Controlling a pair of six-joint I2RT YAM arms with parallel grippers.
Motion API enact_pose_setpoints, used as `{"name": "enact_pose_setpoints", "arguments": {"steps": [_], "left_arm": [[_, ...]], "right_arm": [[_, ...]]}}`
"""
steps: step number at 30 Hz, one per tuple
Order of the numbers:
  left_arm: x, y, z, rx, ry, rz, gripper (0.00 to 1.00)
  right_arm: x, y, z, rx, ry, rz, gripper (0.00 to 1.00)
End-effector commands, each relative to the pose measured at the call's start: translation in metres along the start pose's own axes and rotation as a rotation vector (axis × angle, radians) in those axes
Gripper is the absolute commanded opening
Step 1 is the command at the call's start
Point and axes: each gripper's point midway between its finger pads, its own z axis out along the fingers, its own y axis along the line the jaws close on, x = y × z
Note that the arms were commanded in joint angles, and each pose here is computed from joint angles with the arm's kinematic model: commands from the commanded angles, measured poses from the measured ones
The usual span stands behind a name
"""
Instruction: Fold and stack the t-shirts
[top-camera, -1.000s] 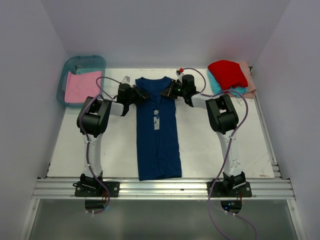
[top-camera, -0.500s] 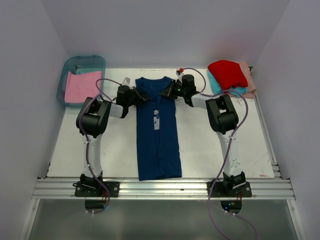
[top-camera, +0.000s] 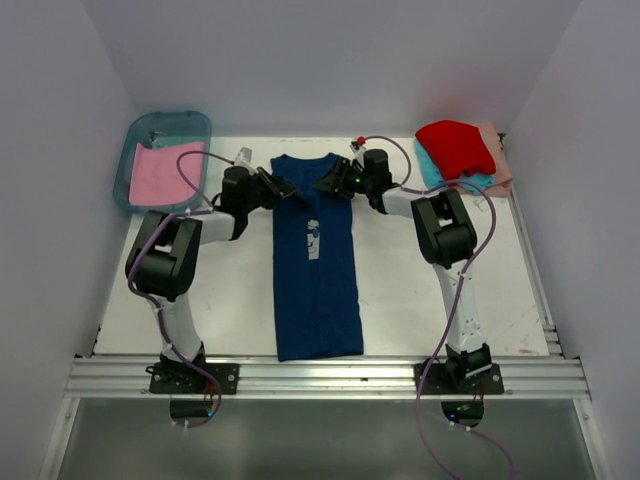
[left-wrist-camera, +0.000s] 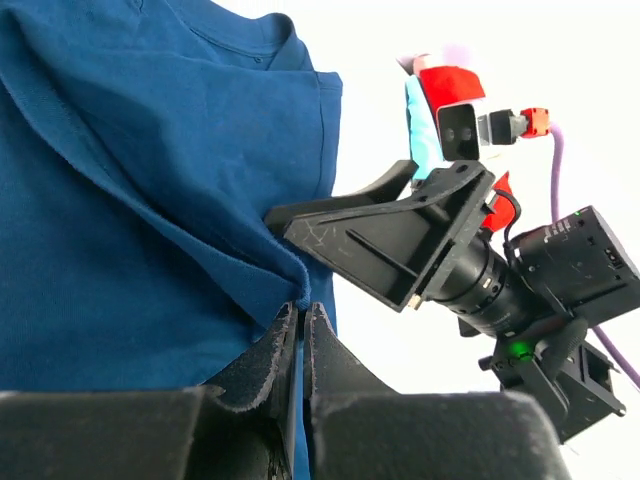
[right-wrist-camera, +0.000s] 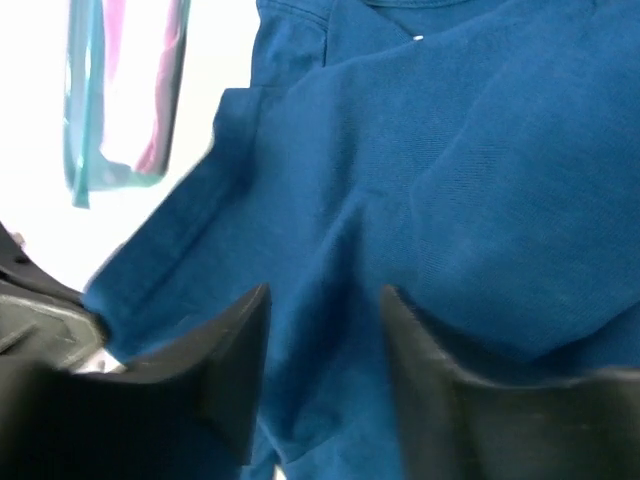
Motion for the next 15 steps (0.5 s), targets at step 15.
{"name": "enact_pose_setpoints", "arguments": {"steps": [15], "left_arm": [[0.013,0.03,-0.043,-0.154,0.063,-0.021,0.0]], "right_arm": [[-0.041,0.049,-0.071,0.055,-0.127,-0.196,0.99]]}}
